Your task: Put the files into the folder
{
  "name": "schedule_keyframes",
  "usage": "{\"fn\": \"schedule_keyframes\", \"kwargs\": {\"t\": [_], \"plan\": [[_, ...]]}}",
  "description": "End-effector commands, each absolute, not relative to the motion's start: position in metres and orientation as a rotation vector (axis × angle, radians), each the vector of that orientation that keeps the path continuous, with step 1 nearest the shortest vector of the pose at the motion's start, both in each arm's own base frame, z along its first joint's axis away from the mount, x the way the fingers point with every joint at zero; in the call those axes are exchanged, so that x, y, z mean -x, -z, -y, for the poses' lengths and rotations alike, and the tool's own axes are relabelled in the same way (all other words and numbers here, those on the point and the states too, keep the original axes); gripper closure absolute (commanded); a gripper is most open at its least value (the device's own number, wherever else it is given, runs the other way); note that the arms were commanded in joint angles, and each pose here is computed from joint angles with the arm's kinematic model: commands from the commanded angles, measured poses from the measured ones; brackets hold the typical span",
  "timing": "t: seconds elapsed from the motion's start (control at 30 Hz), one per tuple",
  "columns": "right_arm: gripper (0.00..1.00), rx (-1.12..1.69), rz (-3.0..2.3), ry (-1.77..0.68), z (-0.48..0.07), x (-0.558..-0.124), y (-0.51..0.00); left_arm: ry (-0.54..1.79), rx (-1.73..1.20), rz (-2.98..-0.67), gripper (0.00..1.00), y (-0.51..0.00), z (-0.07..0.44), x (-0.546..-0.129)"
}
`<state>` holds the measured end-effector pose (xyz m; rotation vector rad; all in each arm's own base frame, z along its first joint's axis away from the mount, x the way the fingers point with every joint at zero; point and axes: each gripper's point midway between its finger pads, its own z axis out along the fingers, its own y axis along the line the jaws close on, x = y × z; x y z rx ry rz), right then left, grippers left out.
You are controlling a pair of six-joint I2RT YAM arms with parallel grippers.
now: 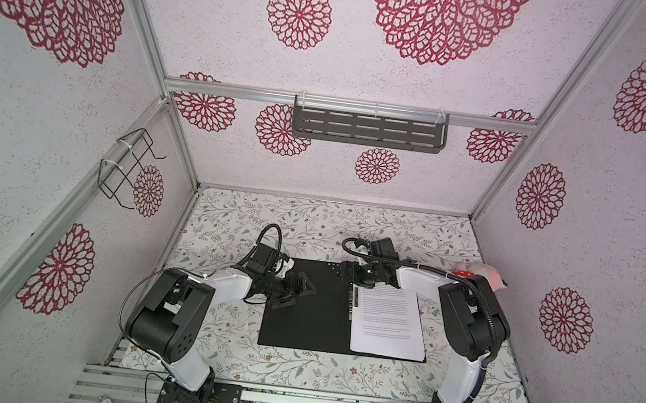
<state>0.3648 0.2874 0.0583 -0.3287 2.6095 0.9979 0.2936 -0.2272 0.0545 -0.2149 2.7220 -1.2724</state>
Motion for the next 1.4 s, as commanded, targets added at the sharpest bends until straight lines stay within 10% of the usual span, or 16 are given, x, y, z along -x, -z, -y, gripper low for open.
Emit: {"fn": "schedule_keyframes", "kwargs": {"t": [0.0,0.77,0.93,1.37], "plan": [[0.10,0.369,-2.515,-1.061,-0.295,-0.366,-0.097,1.259,0.229,-2.723,0.01,-0.051,0.224,-0.297],[0.15,-0.058,-2.510,-0.774,-0.214,-0.298,-0.150,1.164,0.169,-2.661,0.01,-0.086,0.213,-0.303],[0.42,-0.456,-2.496,-0.895,-0.209,-0.289,-0.147,1.092,0.209,-2.647,0.01,-0.083,0.204,-0.300],[0.63,-1.072,-2.457,-0.853,-0.232,-0.263,-0.130,0.979,0.252,-2.640,0.01,-0.069,0.196,-0.300]]}}
